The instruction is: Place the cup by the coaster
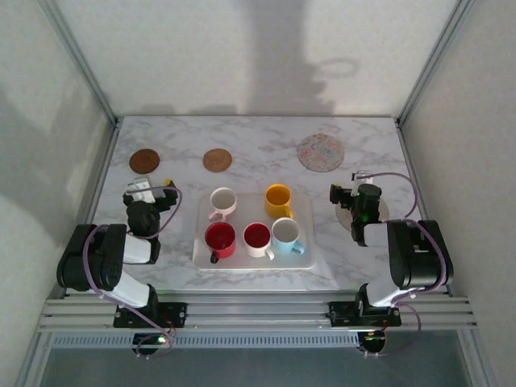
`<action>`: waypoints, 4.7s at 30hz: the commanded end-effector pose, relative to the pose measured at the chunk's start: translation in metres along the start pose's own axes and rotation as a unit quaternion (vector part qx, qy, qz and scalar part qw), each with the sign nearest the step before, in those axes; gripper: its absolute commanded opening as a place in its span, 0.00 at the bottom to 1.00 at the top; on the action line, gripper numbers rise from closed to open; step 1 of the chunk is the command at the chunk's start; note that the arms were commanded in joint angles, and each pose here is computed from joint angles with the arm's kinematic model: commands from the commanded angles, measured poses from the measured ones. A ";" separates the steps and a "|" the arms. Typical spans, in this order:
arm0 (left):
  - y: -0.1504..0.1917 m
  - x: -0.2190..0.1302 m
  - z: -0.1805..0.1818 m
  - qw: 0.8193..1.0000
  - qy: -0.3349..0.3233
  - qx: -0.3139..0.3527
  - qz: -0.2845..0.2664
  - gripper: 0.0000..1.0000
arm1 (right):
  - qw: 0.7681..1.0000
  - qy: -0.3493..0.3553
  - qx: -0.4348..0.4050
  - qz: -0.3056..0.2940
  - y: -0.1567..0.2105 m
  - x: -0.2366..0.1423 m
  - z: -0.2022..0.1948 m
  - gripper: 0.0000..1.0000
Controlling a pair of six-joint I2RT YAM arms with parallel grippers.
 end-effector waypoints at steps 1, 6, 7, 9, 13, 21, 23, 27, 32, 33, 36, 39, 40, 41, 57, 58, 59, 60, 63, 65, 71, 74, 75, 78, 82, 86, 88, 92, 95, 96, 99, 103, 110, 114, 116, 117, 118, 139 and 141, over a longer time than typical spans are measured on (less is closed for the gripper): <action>-0.004 0.003 0.000 1.000 0.000 -0.002 -0.008 0.99 | 1.000 -0.003 -0.001 -0.008 0.000 0.000 0.001 0.99; -0.004 0.003 0.000 1.000 0.000 -0.002 -0.008 0.99 | 1.000 -0.003 -0.001 -0.009 -0.001 0.000 0.001 0.99; -0.004 0.003 0.000 1.000 0.000 -0.002 -0.007 0.99 | 1.000 -0.003 -0.001 -0.008 0.000 0.000 0.001 0.99; -0.004 0.003 0.000 1.000 0.000 -0.002 -0.008 0.99 | 1.000 -0.003 -0.001 -0.009 -0.001 0.000 0.001 0.99; -0.004 0.003 0.000 1.000 0.001 -0.002 -0.008 1.00 | 1.000 -0.003 -0.001 -0.009 -0.001 0.000 0.001 0.99; -0.004 0.003 0.000 1.000 0.000 -0.002 -0.008 1.00 | 1.000 -0.003 -0.001 -0.009 -0.001 0.000 0.001 0.99; -0.004 0.003 0.000 1.000 0.001 -0.002 -0.008 1.00 | 1.000 -0.003 -0.001 -0.009 -0.001 0.000 0.001 0.99; -0.004 0.003 0.000 1.000 0.001 -0.002 -0.007 1.00 | 1.000 -0.003 0.000 -0.009 -0.001 0.000 0.001 0.99; -0.004 0.003 0.000 1.000 0.002 -0.003 -0.008 0.99 | 1.000 -0.003 0.000 -0.009 -0.001 0.000 0.001 0.99; -0.004 0.003 0.000 1.000 0.001 -0.003 -0.008 0.99 | 1.000 -0.003 0.000 -0.009 -0.001 0.000 0.001 0.99; -0.004 0.003 0.000 1.000 0.001 -0.003 -0.008 0.99 | 1.000 -0.004 -0.001 -0.008 -0.001 0.000 0.001 0.99; -0.004 0.003 0.000 1.000 0.001 -0.003 -0.007 1.00 | 1.000 -0.003 0.000 -0.008 -0.001 0.000 0.001 0.99; -0.004 0.003 0.000 1.000 0.001 -0.003 -0.007 1.00 | 1.000 -0.004 -0.001 -0.007 0.000 0.000 0.001 0.99; -0.004 0.004 0.000 1.000 0.001 -0.003 -0.007 1.00 | 1.000 -0.005 -0.001 -0.008 -0.001 0.000 0.002 0.99; -0.036 -0.003 -0.003 1.000 -0.007 -0.005 -0.020 1.00 | 1.000 0.025 -0.004 -0.003 -0.028 -0.007 0.004 0.99; -0.041 -0.004 -0.003 1.000 -0.009 -0.009 -0.023 1.00 | 1.000 0.028 -0.005 0.002 -0.032 -0.009 0.005 0.99; -0.048 -0.006 -0.004 1.000 -0.007 -0.015 -0.026 1.00 | 0.999 0.032 -0.006 0.009 -0.037 -0.012 0.006 0.99; -0.055 -0.006 -0.005 1.000 0.001 -0.015 -0.027 1.00 | 0.999 0.037 -0.007 0.016 -0.042 -0.014 0.007 0.99; -0.088 -0.007 -0.014 0.999 0.031 -0.010 -0.027 1.00 | 0.999 0.045 0.007 0.020 -0.059 -0.027 0.010 0.99; -0.112 -0.010 -0.018 0.999 0.045 0.000 -0.031 1.00 | 0.998 0.036 0.030 0.035 -0.073 -0.036 0.013 0.99; -0.161 -0.018 -0.026 0.998 0.063 0.024 -0.002 1.00 | 0.995 -0.062 0.051 0.059 -0.107 -0.068 0.032 0.99; -0.178 -0.020 -0.028 0.998 0.061 0.024 0.020 1.00 | 0.992 -0.098 0.047 0.070 -0.120 -0.086 0.040 0.99; -0.182 -0.021 -0.028 0.998 0.061 0.021 0.027 1.00 | 0.990 -0.110 0.045 0.075 -0.123 -0.090 0.042 0.99; -0.193 -0.023 -0.030 0.997 0.060 0.000 0.047 1.00 | 0.985 -0.146 0.037 0.087 -0.132 -0.105 0.050 0.99; -0.197 -0.023 -0.028 0.996 0.037 -0.033 0.077 1.00 | 0.973 -0.199 0.032 0.108 -0.137 -0.121 0.062 0.99; -0.194 -0.020 -0.028 0.992 0.030 -0.043 0.114 1.00 | 0.963 -0.235 0.030 0.130 -0.139 -0.129 0.071 0.99; -0.191 -0.017 -0.028 0.989 0.023 -0.047 0.137 1.00 | 0.958 -0.248 0.028 0.140 -0.138 -0.131 0.076 0.99; -0.177 -0.015 -0.028 0.980 0.017 -0.069 0.188 1.00 | 0.948 -0.272 0.033 0.158 -0.136 -0.132 0.085 0.99; -0.161 -0.017 -0.027 0.972 0.019 -0.075 0.222 1.00 | 0.943 -0.285 0.033 0.166 -0.135 -0.132 0.092 0.99; -0.157 -0.019 -0.026 0.970 0.015 -0.075 0.231 1.00 | 0.942 -0.287 0.032 0.169 -0.134 -0.131 0.095 0.99; -0.146 -0.020 -0.023 0.965 -0.001 -0.079 0.249 1.00 | 0.940 -0.292 0.027 0.177 -0.132 -0.130 0.101 0.99; -0.129 -0.018 -0.021 0.956 -0.014 -0.080 0.282 1.00 | 0.936 -0.297 0.015 0.190 -0.129 -0.127 0.110 0.99; -0.118 -0.007 -0.024 0.947 -0.003 -0.081 0.311 1.00 | 0.932 -0.297 0.002 0.206 -0.123 -0.122 0.121 0.99; -0.119 0.004 -0.028 0.945 0.013 -0.086 0.315 1.00 | 0.930 -0.300 0.003 0.212 -0.120 -0.118 0.126 0.99; -0.118 0.010 -0.030 0.943 0.018 -0.087 0.321 1.00 | 0.929 -0.300 0.004 0.214 -0.119 -0.117 0.128 0.99; -0.117 0.014 -0.031 0.941 0.022 -0.088 0.325 1.00 | 0.929 -0.301 0.004 0.216 -0.117 -0.116 0.129 0.99; -0.116 0.017 -0.032 0.941 0.026 -0.089 0.327 0.99 | 0.929 -0.300 0.006 0.217 -0.117 -0.115 0.130 0.99; -0.082 0.106 -0.079 0.916 0.097 -0.061 0.385 0.30 | 0.935 -0.287 0.007 0.206 -0.112 -0.080 0.143 0.99; -0.077 0.118 -0.087 0.913 0.096 -0.052 0.392 0.15 | 0.937 -0.288 0.007 0.197 -0.115 -0.078 0.145 0.99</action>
Point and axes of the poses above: each hand's point on the last joint's axis, 136 mm out from that joint toward the fingers, its own x axis out along the fingers, its own z axis along the line the jaws close on, y = z × x, the point moved 10 cm from there along -x, back along the fingers, and after that the axes turned 2 degrees about x, right-handed, at the moved point
